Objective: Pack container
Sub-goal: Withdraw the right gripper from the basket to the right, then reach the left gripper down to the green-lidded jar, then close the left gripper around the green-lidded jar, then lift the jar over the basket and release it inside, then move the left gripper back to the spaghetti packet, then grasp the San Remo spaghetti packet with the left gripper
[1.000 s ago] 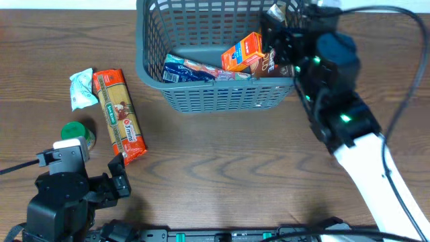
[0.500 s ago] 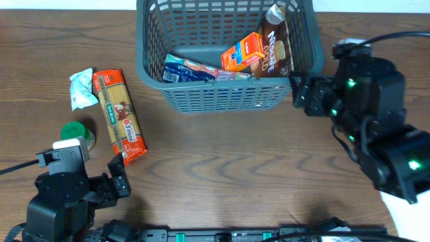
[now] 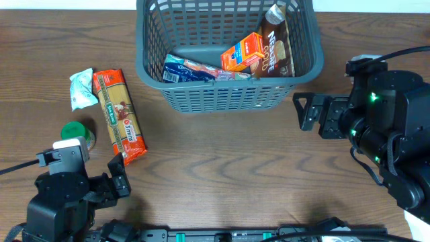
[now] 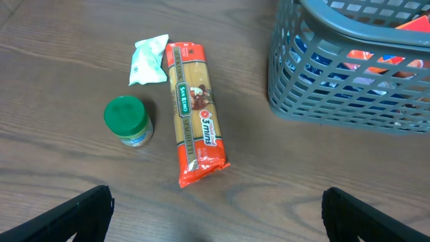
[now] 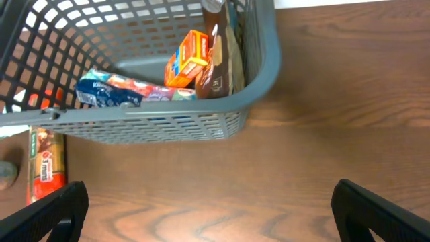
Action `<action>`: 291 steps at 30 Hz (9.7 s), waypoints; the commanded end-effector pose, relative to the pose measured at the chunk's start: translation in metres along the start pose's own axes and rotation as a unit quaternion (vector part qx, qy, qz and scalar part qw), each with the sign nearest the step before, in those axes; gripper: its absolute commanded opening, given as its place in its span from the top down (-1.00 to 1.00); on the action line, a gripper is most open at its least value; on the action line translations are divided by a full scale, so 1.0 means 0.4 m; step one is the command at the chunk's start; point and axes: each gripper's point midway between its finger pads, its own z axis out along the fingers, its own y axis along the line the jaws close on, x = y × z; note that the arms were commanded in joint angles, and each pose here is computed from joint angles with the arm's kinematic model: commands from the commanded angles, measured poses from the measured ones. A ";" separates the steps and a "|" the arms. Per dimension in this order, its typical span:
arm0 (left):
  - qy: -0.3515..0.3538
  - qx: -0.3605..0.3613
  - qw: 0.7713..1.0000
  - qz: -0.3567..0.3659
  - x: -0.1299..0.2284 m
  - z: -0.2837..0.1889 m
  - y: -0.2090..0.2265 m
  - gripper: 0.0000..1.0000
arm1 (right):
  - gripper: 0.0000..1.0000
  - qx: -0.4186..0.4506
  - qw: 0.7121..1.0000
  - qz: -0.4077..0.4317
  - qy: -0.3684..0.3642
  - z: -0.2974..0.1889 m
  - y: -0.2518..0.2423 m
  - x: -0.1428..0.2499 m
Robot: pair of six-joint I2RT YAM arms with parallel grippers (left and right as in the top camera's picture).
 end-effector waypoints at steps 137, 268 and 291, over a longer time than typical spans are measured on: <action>0.360 -0.150 0.899 -0.201 0.235 0.738 0.383 -0.02 | -0.98 -0.005 1.000 0.009 0.001 -0.003 0.002 -0.003; 0.353 -0.030 0.935 -0.018 0.167 0.834 0.149 -0.97 | -0.98 -0.005 1.000 0.009 0.001 -0.003 0.002 -0.003; 0.374 -0.091 0.923 0.007 0.228 0.893 0.148 -0.97 | -0.98 -0.005 1.000 0.009 0.001 -0.003 0.002 -0.003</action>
